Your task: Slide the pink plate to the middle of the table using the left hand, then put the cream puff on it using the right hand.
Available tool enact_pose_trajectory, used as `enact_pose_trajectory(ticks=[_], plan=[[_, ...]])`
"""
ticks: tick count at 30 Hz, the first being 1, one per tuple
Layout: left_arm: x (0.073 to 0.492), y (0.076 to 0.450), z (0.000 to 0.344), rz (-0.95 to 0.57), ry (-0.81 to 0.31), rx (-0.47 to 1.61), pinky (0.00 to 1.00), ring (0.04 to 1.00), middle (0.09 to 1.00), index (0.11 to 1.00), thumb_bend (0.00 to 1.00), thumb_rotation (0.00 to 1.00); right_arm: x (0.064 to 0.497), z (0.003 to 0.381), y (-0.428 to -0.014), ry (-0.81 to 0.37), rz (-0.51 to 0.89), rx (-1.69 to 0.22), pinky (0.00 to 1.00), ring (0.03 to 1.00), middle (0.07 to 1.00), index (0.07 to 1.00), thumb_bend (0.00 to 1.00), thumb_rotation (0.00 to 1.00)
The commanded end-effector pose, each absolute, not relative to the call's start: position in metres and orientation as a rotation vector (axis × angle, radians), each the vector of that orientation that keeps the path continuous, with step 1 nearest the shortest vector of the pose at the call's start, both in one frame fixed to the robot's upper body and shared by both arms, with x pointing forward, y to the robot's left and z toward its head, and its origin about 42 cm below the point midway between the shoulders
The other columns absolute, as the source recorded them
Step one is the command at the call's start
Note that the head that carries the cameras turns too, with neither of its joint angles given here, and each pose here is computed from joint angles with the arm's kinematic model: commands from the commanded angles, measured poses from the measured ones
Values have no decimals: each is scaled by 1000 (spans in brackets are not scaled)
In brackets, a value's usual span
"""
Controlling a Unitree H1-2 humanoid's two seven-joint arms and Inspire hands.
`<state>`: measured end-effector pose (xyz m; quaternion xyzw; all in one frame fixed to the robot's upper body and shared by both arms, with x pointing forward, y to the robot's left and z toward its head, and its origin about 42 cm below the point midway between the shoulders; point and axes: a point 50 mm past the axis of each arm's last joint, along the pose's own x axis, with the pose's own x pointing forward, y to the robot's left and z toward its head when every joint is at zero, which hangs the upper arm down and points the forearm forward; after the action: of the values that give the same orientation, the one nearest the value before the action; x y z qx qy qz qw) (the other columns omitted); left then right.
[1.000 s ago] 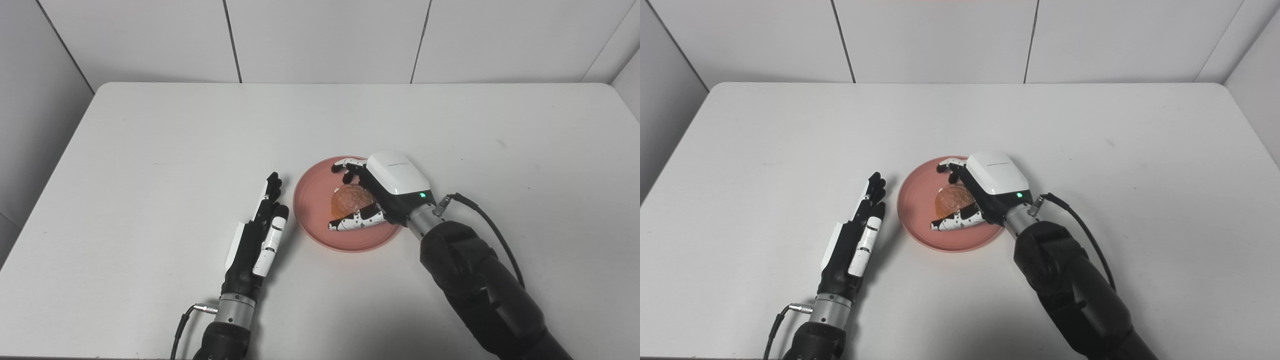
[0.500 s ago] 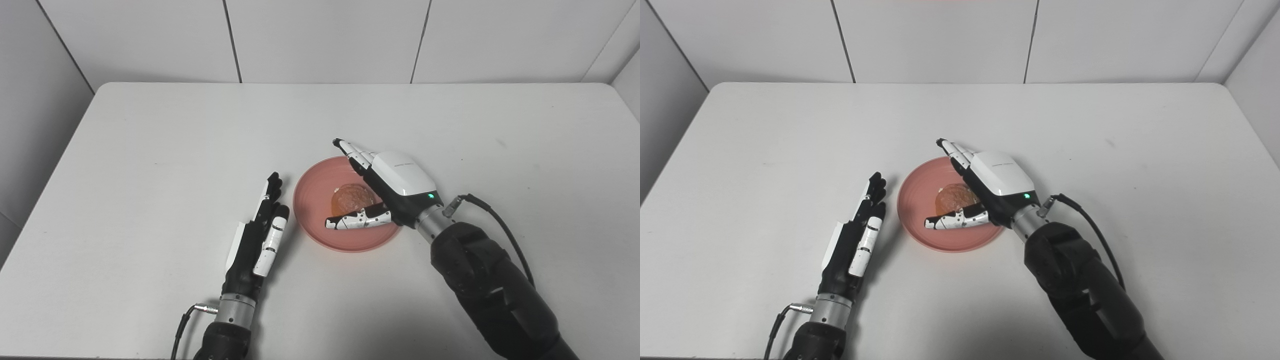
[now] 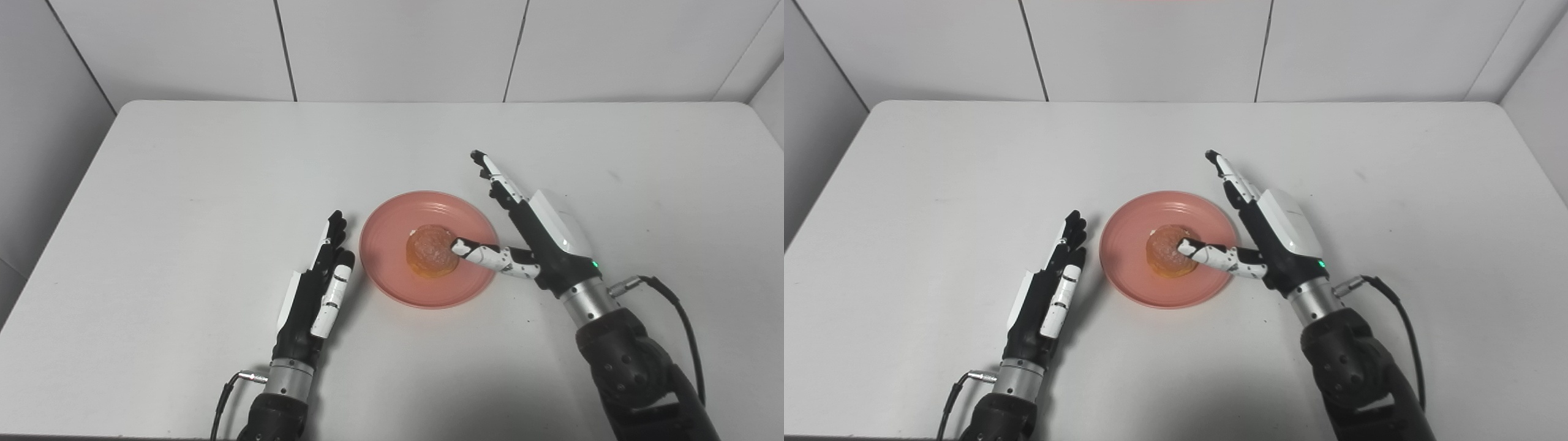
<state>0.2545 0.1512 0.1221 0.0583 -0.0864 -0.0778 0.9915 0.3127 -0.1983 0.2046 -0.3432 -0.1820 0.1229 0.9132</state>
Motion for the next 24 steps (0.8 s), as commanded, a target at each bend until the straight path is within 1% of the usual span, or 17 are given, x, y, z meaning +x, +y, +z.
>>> enact_pose_trajectory(ticks=[1,2,4,6,7,8,10,12,16,18,20,24], plan=[[247,151,111,-157,-138,96,972,993,999,990,421,1000,301,213,-201,-428,218,-620,865,942,981,980,785,997],[247,152,111,-157,-139,98,971,993,999,990,420,1000,297,210,-204,-403,207,-593,879,947,988,987,749,999],[247,154,111,-155,-137,101,971,993,998,990,421,1000,291,201,-208,-354,199,-537,902,957,995,995,707,1000],[246,156,111,-153,-136,103,972,991,997,987,426,1000,288,193,-211,-329,205,-488,945,985,1000,999,636,1000],[246,157,111,-149,-136,99,972,990,996,986,427,1000,286,185,-214,-311,205,-461,951,989,1000,1000,624,1000],[246,157,111,-147,-136,97,966,987,994,981,427,1000,285,181,-216,-299,205,-445,962,991,1000,1000,581,1000],[245,158,111,-145,-136,92,965,986,993,980,429,1000,284,171,-217,-276,197,-425,964,991,1000,1000,563,1000],[245,159,110,-143,-138,88,967,986,993,979,428,1000,284,167,-216,-257,187,-406,965,992,1000,999,572,1000],[243,161,109,-141,-139,86,970,988,995,981,430,1000,285,162,-215,-244,182,-369,974,994,1000,997,536,1000],[242,163,109,-137,-133,80,979,994,1000,983,433,1000,285,160,-213,-229,176,-332,979,990,998,985,453,1000],[240,165,109,-132,-127,69,981,995,1000,983,433,1000,285,159,-212,-217,177,-309,981,990,997,984,438,1000],[236,169,109,-124,-120,54,1000,1000,1000,986,435,1000,285,158,-208,-196,181,-291,975,987,991,974,318,1000]])
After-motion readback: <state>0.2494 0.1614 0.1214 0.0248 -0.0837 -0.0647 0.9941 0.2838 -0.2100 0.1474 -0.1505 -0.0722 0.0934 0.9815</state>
